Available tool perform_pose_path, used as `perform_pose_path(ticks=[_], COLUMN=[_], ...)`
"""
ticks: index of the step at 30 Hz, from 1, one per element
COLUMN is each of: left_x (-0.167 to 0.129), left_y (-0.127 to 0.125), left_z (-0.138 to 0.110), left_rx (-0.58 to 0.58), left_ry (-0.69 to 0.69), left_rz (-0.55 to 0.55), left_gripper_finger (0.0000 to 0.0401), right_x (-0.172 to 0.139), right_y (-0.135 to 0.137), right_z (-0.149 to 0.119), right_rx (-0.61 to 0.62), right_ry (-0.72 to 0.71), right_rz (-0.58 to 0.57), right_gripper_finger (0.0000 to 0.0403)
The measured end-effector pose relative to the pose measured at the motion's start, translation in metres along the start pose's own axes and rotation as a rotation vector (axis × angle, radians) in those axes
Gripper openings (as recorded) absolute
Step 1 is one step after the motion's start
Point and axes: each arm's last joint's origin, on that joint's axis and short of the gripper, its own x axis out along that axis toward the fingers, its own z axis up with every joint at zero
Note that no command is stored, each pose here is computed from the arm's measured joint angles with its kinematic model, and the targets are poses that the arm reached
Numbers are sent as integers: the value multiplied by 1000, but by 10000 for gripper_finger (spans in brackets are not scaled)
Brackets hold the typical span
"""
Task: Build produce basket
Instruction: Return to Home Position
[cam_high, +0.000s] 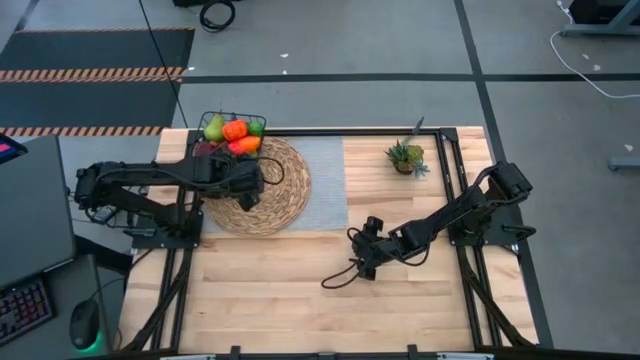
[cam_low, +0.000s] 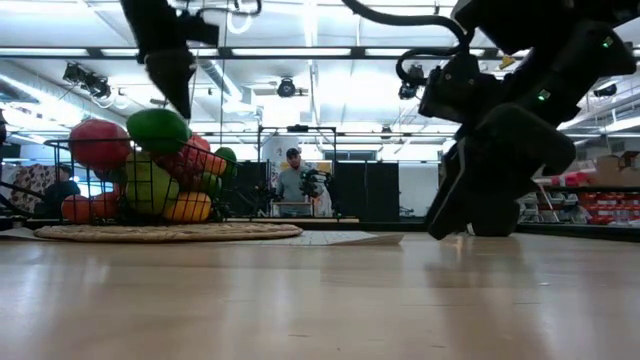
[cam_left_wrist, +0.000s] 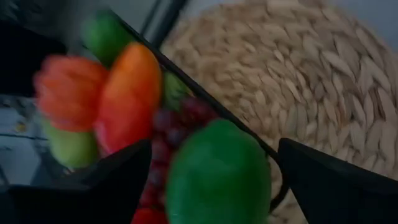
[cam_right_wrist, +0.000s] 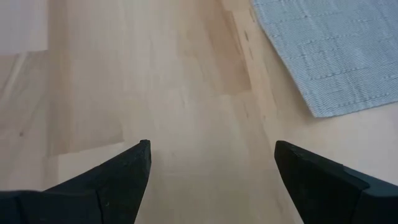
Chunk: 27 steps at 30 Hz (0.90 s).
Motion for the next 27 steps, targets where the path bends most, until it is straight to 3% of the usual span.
perform_pose_path(ticks=[5, 10, 18, 22, 27], left_x=[-22, -39, -32, -13, 10], left_y=[10, 13, -40, -63, -80], left_z=[13, 25, 18, 4, -29], left_rx=[-23, -118, -150, -191, -217], left_ry=[-84, -168, -300, -338, -239], left_rz=[62, 8, -256, -303, -291], left_gripper_finger=[357, 357, 357, 357, 357], right_x=[2, 2, 2, 1, 0], right_y=[-4, -4, -4, -5, -2], right_z=[2, 2, 0, 0, -3], right_rx=[8, 7, 7, 11, 16], right_ry=[0, 1, 9, 12, 34], right_rz=[-9, -9, -22, -30, -15], right_gripper_finger=[346, 346, 346, 346, 346])
